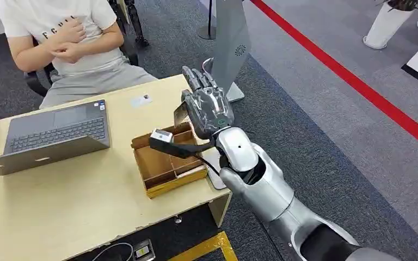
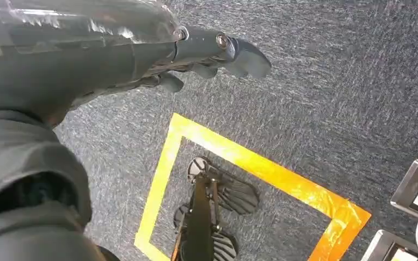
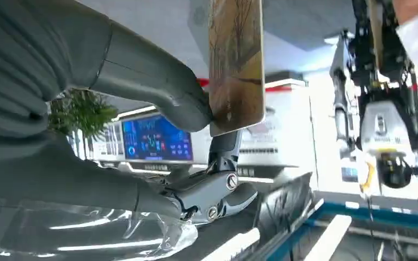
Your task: Pass the card to the sensor for recognition and then transmit it.
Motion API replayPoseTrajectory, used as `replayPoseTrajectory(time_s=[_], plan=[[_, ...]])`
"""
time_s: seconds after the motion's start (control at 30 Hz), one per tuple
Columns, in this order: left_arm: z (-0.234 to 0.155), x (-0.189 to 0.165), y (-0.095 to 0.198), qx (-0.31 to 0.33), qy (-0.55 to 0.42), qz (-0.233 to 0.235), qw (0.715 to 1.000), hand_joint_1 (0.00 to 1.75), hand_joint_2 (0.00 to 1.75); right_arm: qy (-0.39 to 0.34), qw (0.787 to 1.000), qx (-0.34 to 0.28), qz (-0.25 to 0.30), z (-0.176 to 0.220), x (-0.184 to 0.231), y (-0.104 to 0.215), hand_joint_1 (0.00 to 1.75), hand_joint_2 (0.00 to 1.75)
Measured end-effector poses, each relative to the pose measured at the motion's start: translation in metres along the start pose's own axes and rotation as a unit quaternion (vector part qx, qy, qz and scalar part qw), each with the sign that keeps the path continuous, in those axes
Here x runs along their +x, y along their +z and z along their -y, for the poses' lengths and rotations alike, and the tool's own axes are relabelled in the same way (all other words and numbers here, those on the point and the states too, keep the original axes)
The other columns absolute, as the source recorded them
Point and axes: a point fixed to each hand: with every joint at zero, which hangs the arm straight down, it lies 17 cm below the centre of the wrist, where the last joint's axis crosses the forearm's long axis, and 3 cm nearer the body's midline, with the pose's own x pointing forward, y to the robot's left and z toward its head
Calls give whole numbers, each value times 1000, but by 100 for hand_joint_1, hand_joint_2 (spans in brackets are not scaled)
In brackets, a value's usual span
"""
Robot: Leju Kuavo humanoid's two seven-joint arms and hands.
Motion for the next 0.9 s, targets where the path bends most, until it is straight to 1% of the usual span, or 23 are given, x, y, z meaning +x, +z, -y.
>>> replayPoseTrajectory(time_s=[0.17, 0.4, 0.53, 0.73, 0.9], plan=[[-3, 1, 0, 7, 4, 1, 1000, 0, 0, 10, 998, -54, 14, 39, 0, -13, 175, 175], [-3, 1, 0, 9, 5, 1, 1000, 0, 0, 13, 993, -111, 28, 61, 4, -17, 175, 175], [-2, 1, 0, 5, 5, 1, 1000, 0, 0, 13, 992, -123, 28, 59, 2, -23, 175, 175], [0, 1, 0, 1, -3, 2, 1000, 0, 0, 22, 992, -116, 35, 49, 0, -33, 175, 175], [0, 2, 0, 1, -5, 3, 1000, 0, 0, 25, 992, -116, 35, 49, 0, -37, 175, 175]])
